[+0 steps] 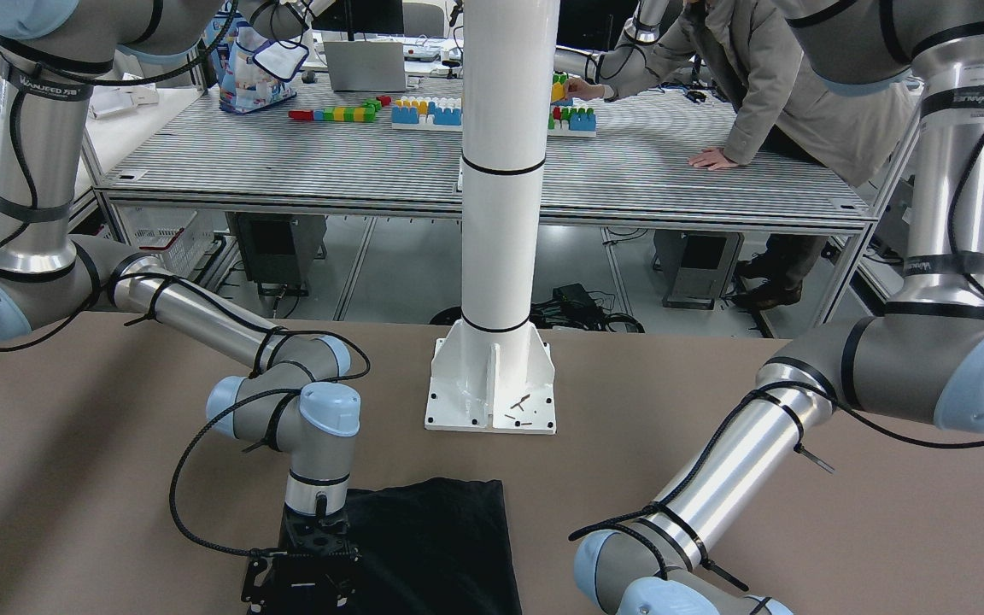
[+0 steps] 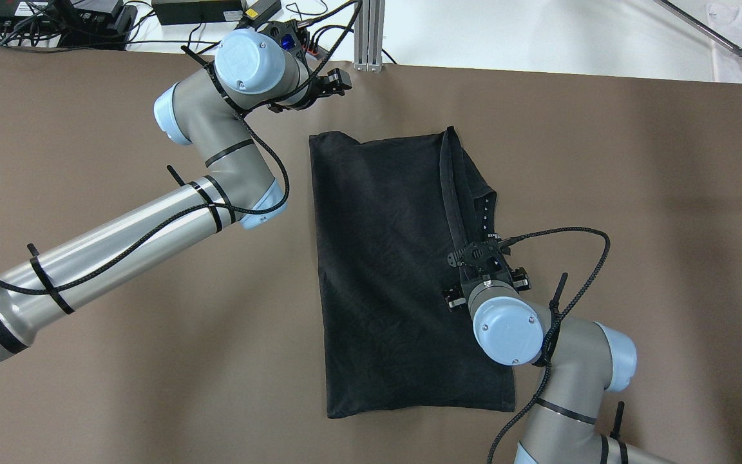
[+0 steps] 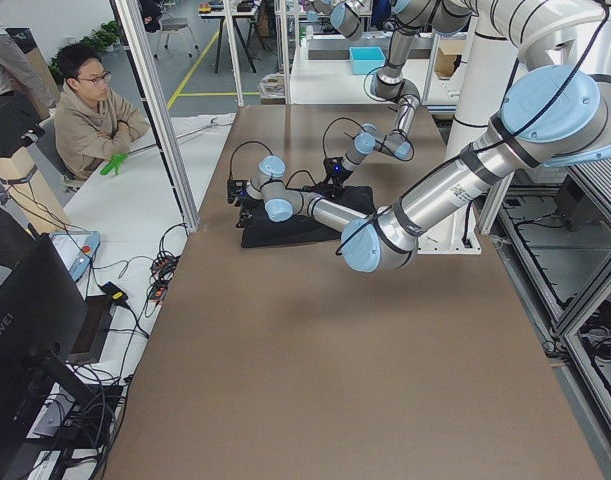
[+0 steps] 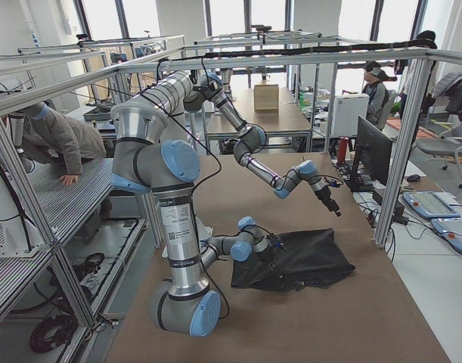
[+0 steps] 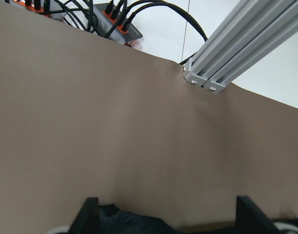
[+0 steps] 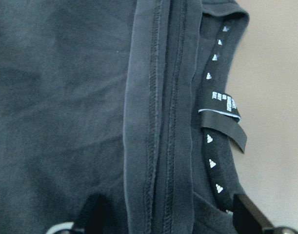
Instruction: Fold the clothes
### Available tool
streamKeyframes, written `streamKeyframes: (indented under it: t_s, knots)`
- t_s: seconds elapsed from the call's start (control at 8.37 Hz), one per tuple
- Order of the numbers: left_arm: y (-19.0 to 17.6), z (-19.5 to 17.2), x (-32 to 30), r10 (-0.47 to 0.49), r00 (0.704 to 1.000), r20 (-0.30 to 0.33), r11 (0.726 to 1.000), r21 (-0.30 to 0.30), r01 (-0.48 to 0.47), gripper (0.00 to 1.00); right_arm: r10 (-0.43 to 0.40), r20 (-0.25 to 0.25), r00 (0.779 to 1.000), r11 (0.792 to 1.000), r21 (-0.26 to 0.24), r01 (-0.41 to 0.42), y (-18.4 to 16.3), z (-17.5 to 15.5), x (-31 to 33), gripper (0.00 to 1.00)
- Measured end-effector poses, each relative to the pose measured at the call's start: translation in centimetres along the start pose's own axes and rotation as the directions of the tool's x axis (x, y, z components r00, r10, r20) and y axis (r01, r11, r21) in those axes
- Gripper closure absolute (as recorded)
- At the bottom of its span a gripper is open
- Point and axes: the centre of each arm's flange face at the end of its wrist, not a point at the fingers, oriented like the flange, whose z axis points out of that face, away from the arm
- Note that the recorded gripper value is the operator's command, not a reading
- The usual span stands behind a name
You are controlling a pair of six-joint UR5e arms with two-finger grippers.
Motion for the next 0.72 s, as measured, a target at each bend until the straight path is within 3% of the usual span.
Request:
streamKeyframes:
  t_s: [0.72]
  knots:
    - [0.1,0.0,0.1,0.001,1.000,0.000,1.000,-0.001,-0.001,0.00,-0.078,-0.055,0.995,0.997,0.005,0.078,-2.5,2.3,6.7,0.05]
